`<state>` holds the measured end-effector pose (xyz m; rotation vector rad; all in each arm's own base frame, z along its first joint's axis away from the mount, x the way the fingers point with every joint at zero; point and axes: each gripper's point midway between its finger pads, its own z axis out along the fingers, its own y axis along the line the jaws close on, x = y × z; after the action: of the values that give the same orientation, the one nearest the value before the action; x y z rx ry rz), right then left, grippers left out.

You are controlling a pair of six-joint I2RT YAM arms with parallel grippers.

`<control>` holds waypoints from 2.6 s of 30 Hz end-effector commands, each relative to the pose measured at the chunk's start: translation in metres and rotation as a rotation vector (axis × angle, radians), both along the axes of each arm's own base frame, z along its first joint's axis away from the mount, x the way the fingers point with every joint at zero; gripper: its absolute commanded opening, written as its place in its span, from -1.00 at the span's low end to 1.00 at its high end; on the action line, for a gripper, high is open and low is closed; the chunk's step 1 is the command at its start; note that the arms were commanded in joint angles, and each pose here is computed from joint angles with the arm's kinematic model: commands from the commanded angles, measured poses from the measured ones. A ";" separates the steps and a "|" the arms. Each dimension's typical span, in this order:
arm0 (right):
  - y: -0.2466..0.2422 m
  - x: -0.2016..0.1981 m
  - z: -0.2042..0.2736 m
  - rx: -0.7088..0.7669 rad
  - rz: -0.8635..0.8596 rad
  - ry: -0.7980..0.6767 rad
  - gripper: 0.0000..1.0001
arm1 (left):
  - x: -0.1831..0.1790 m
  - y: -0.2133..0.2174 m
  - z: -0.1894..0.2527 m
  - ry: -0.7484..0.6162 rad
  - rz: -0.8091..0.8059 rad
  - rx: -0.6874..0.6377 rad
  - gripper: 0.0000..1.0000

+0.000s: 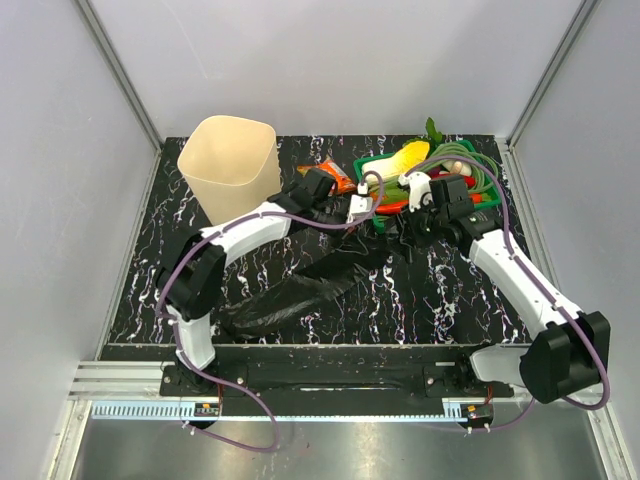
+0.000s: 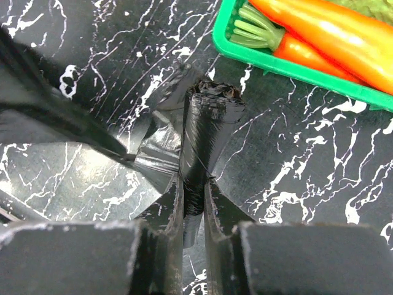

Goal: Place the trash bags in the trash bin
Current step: Tear the trash bag at the center of the board, then place the trash bag at the center of the board.

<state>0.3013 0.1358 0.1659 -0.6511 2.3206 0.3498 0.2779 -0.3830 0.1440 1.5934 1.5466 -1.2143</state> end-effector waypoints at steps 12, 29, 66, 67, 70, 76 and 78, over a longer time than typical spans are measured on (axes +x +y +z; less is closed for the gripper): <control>-0.063 0.020 -0.047 -0.190 -0.208 0.073 -1.00 | -0.024 0.037 0.026 -0.153 -0.002 0.025 -1.00; -0.160 0.009 -0.091 -0.336 -0.256 0.227 -1.00 | -0.024 0.044 0.029 -0.195 -0.025 0.074 -1.00; -0.199 0.027 0.022 -0.172 -0.371 -0.111 0.64 | -0.003 0.028 0.026 -0.159 0.042 0.127 -1.00; -0.186 0.025 0.032 -0.174 -0.341 -0.135 0.57 | -0.003 0.026 0.029 -0.153 0.050 0.122 -1.00; -0.138 0.016 0.057 -0.150 -0.247 -0.206 0.56 | -0.005 0.018 0.035 -0.141 0.064 0.111 -1.00; -0.031 -0.012 0.090 0.319 0.046 -0.120 0.60 | -0.008 -0.004 0.042 -0.144 0.073 0.090 -1.00; -0.021 -0.011 0.090 0.381 0.081 -0.119 0.50 | -0.008 -0.010 0.043 -0.140 0.069 0.086 -1.00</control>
<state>0.3038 0.0693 0.2420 -0.5588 2.1123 0.3732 0.2595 -0.3721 0.1688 1.6692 1.6196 -0.9961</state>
